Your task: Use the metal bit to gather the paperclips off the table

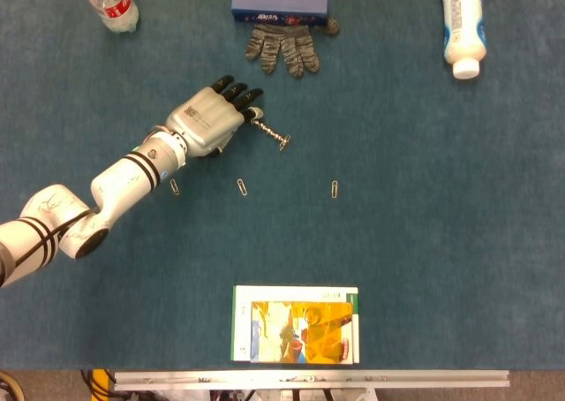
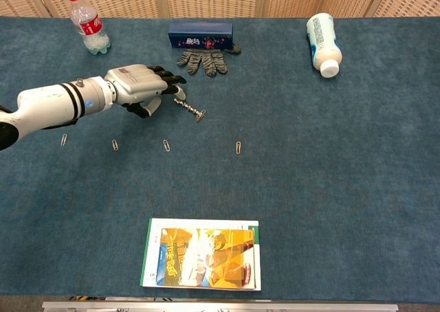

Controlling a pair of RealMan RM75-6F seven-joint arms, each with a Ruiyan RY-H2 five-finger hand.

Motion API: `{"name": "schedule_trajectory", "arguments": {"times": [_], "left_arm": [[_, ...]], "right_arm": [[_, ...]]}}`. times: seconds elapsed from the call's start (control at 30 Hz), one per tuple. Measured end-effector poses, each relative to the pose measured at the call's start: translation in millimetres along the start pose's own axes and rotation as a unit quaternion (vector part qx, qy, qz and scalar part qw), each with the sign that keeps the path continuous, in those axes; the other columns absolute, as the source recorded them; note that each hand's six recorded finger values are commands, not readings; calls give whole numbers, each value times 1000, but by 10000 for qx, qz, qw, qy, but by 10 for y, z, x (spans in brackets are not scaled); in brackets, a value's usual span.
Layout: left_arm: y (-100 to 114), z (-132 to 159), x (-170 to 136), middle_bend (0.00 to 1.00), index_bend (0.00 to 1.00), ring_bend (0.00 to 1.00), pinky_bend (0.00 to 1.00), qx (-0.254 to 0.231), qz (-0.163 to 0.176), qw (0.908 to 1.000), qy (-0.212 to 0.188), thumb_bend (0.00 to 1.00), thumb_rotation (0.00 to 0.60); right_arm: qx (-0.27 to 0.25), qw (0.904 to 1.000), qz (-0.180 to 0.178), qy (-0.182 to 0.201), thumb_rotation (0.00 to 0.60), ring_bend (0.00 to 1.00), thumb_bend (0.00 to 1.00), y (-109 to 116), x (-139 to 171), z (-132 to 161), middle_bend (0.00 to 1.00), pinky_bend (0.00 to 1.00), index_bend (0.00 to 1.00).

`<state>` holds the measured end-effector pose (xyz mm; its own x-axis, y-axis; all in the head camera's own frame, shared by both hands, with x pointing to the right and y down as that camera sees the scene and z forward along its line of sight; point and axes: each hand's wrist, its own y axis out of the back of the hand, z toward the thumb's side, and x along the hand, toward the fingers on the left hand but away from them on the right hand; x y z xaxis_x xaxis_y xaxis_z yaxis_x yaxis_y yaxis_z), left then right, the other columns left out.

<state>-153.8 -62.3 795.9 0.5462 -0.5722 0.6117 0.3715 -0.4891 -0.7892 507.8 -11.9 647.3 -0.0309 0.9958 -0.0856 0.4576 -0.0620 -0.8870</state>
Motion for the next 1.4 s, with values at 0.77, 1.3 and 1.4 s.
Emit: {"name": "schedule_trajectory", "arguments": {"times": [0.77,1.3,1.4], "left_arm": [[73,-55,-189,0,301,0,0,-215,237,9995,19,805,600],[13,-49,-202,0,389,0,0,-301,93,9995,12,805,600],[14,-48,-219,0,434,0,0,-362,61,9993,7,805,600]], "right_arm": [[-37,10000,7,56,600,435,0,-13,-25,43,531,665,447],[-39,10000,3,51,600,435,0,-2,-37,54,531,665,448],[-42,10000,2,51,600,435,0,-3,-36,53,531,665,448]]}}
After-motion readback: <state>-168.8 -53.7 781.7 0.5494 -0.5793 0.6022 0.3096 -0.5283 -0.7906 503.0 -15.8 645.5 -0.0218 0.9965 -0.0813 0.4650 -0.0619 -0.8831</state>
